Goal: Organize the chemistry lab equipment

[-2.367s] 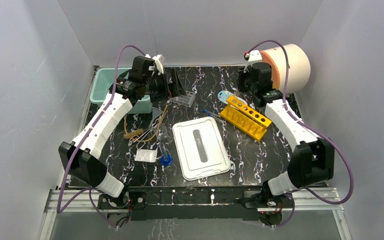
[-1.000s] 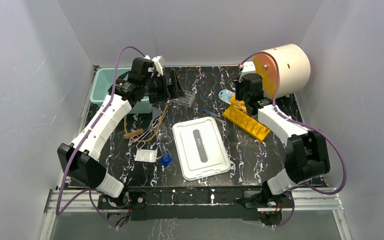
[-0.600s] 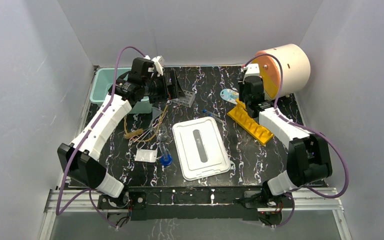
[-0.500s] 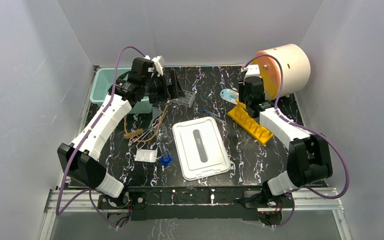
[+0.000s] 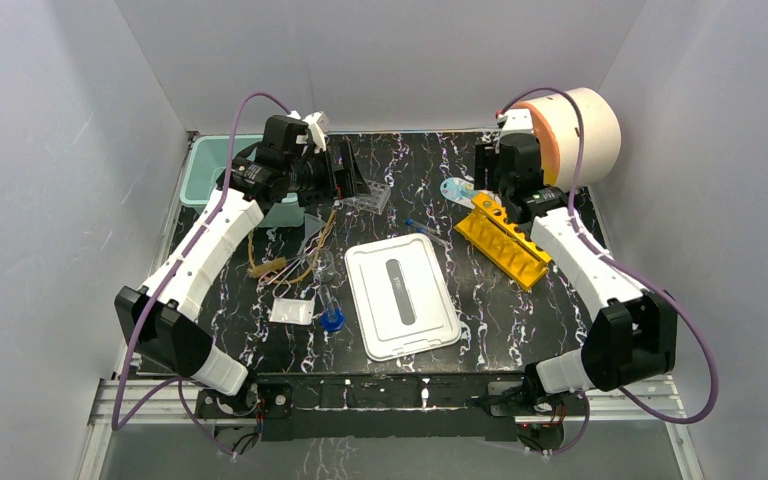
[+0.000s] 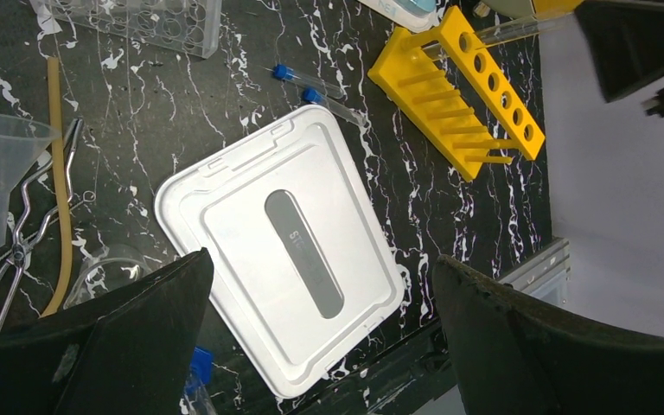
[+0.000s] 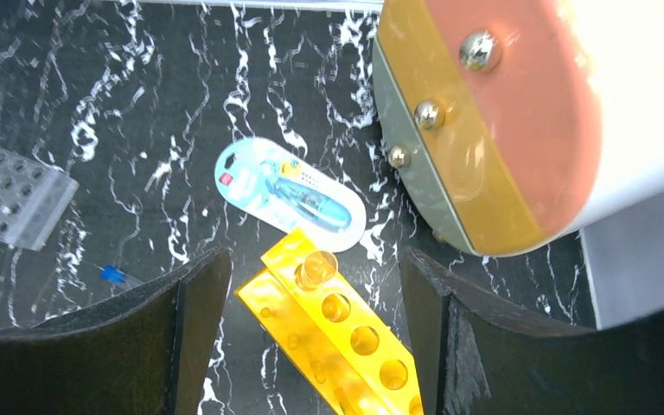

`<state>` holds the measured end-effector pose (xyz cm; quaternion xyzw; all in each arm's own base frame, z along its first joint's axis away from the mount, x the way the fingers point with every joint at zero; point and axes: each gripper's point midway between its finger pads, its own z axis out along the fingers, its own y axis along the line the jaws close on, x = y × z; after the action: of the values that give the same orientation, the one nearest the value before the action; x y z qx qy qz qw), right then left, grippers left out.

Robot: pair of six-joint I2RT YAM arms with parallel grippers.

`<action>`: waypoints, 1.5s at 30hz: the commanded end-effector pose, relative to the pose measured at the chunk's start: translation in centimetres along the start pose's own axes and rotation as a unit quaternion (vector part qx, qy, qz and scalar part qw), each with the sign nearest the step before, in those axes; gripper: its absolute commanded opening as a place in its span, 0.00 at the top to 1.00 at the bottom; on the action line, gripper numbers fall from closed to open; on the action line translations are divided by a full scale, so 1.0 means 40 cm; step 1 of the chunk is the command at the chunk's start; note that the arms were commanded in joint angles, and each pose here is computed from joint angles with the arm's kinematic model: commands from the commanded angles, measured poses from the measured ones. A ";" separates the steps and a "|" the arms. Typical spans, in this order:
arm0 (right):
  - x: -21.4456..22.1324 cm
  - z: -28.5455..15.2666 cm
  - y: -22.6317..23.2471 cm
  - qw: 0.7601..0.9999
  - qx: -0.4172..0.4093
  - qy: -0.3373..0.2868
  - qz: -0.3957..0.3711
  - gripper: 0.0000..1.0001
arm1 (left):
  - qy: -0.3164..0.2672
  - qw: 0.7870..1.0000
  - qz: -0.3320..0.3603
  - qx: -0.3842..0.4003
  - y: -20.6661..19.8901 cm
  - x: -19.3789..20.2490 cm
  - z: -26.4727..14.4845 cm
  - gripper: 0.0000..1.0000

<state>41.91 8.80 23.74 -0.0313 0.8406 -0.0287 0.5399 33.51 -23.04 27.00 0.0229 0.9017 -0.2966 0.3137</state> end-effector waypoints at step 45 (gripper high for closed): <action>0.314 0.149 0.461 0.935 -0.215 0.243 -0.145 0.49 | -0.092 0.989 -0.040 -0.107 0.127 0.015 -0.081 0.02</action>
<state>39.48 24.83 7.36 -0.2442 0.9315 0.0653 0.2616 32.14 -18.09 25.95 -0.0747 0.9015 -0.2250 0.3619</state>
